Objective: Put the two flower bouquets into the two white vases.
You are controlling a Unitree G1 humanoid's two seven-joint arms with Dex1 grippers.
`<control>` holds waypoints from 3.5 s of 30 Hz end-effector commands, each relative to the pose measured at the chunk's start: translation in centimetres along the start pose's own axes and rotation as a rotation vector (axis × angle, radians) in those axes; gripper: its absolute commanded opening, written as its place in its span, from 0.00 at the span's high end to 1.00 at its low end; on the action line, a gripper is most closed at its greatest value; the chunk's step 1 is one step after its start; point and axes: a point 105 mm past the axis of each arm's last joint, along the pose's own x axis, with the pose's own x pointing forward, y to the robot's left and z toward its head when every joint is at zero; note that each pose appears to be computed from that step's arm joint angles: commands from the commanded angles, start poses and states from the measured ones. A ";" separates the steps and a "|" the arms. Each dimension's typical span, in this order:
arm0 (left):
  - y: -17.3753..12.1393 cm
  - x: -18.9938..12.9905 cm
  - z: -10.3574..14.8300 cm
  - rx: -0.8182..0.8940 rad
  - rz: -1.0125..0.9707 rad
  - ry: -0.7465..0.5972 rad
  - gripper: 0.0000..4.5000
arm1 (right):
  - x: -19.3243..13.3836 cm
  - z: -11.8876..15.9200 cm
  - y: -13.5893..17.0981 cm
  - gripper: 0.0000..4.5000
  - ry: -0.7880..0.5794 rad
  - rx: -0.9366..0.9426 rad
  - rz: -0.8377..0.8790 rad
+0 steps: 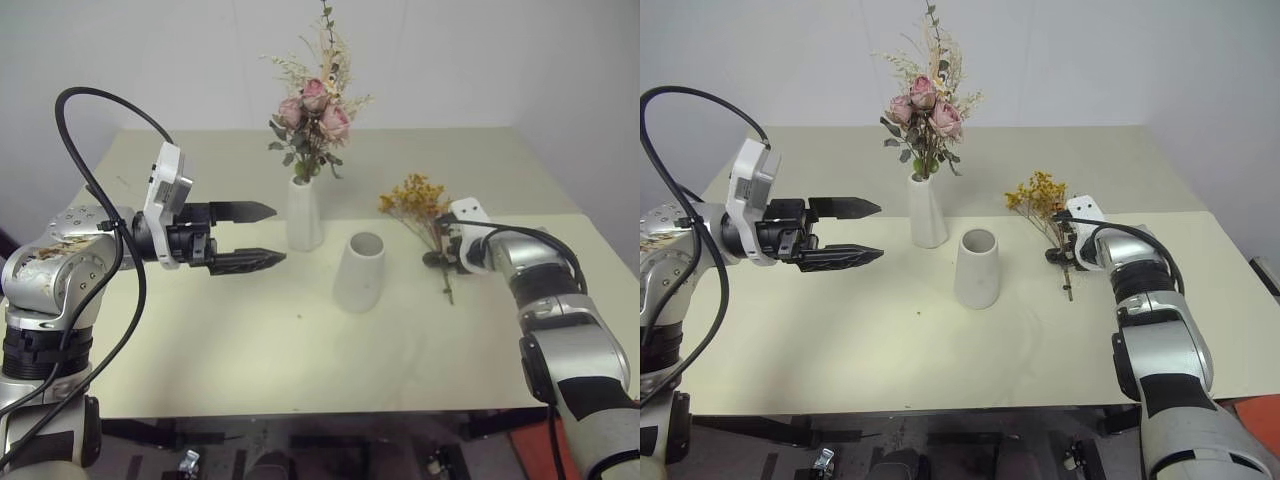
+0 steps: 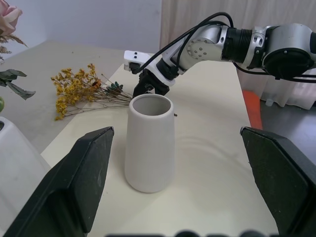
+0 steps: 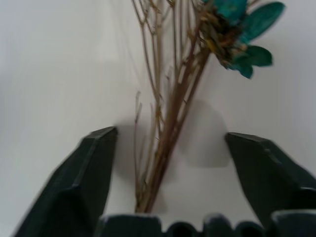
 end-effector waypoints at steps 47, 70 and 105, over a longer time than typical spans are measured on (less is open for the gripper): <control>1.2 -1.6 1.3 0.079 0.087 -0.054 0.00 | -15.7 11.3 8.2 0.99 -1.239 0.181 0.488; 1.7 -1.5 1.5 0.096 0.072 -0.054 0.00 | -16.6 11.1 14.4 0.99 -1.294 0.126 0.666; 1.5 -1.6 1.1 0.081 0.072 -0.045 0.00 | -14.7 4.8 12.9 0.01 -1.151 -0.080 0.575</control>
